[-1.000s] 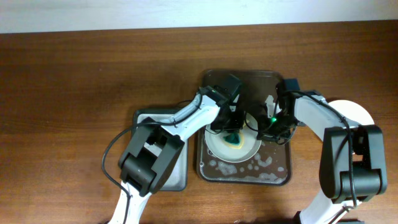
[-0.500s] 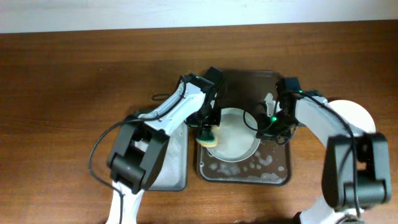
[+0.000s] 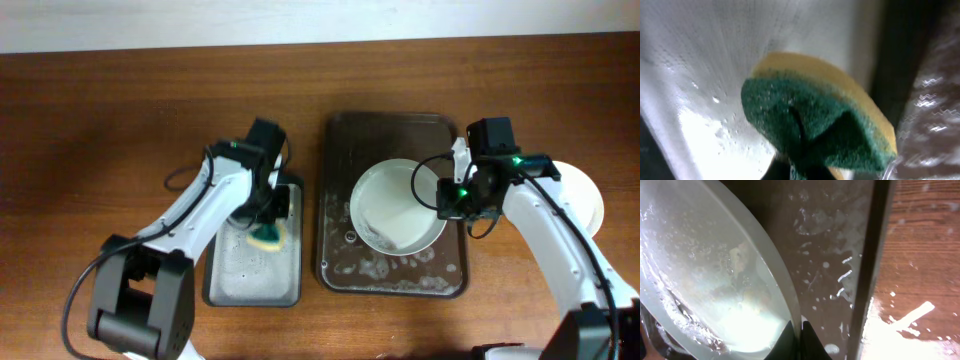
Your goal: Clean dirty plates on tray and stack at the side
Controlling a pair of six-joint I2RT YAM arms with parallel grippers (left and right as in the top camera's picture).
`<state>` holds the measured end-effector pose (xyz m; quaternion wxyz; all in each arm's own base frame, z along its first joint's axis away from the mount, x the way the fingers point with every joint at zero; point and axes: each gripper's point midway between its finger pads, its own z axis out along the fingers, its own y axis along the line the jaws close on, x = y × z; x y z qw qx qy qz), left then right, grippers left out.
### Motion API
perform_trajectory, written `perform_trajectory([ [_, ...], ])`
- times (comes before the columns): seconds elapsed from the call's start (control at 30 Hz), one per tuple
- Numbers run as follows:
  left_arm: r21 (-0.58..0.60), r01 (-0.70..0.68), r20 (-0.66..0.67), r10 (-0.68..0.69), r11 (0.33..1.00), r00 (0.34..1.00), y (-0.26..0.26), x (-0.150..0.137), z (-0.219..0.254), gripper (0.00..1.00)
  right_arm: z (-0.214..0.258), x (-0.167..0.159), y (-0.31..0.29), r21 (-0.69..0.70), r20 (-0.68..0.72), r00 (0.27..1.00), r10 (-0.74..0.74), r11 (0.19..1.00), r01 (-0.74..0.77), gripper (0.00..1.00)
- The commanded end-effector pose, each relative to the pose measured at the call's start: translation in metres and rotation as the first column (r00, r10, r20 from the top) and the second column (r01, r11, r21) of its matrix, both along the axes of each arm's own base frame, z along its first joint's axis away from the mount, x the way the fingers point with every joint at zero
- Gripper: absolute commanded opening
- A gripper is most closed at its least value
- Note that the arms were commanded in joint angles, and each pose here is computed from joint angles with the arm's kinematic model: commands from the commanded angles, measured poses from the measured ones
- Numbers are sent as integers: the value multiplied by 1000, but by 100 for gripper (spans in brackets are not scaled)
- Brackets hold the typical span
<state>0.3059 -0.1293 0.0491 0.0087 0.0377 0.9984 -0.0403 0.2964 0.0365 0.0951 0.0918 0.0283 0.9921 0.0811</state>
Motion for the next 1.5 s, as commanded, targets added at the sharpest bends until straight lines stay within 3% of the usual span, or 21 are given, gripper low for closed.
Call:
perform_trajectory([
  [0.0, -42, -11, -20, 10, 999, 1000, 2, -7, -15, 9, 24, -3, -15, -91, 88, 996, -30, 995, 38, 4],
  [0.1, -60, -7, 26, 9, 998, 1000, 0, -3, 0, 17, 49, -5, -28, -266, 194, 980, -39, 960, 90, 4],
  [0.3, -107, 5, 187, 16, 994, 982, -1, 6, 50, 51, 88, -10, -14, -497, 340, 937, 84, 861, 103, 4],
  [0.33, -110, 6, 195, 16, 994, 981, -1, 5, 53, 62, 93, -12, -10, -538, 355, 929, 107, 836, 110, 4],
  [0.37, -115, 7, 208, 17, 993, 978, -1, 5, 58, 100, 97, -14, -8, -567, 370, 921, 124, 815, 118, 4],
  [0.63, -120, 8, 222, 19, 993, 975, 4, -7, 77, 100, 139, -28, 30, -767, 429, 813, 394, 635, 97, 4],
  [0.9, -121, 9, 226, 19, 993, 974, 4, -8, 79, 99, 172, -42, 46, -765, 497, 749, 438, 629, 140, 4],
  [1.1, -127, 12, 242, 19, 992, 970, 2, -5, 80, 99, 189, -39, 38, -789, 530, 719, 450, 573, 223, 4],
  [1.47, -127, 12, 242, 19, 992, 970, 2, -5, 80, 99, 189, -40, 36, -802, 513, 724, 461, 558, 213, 4],
])
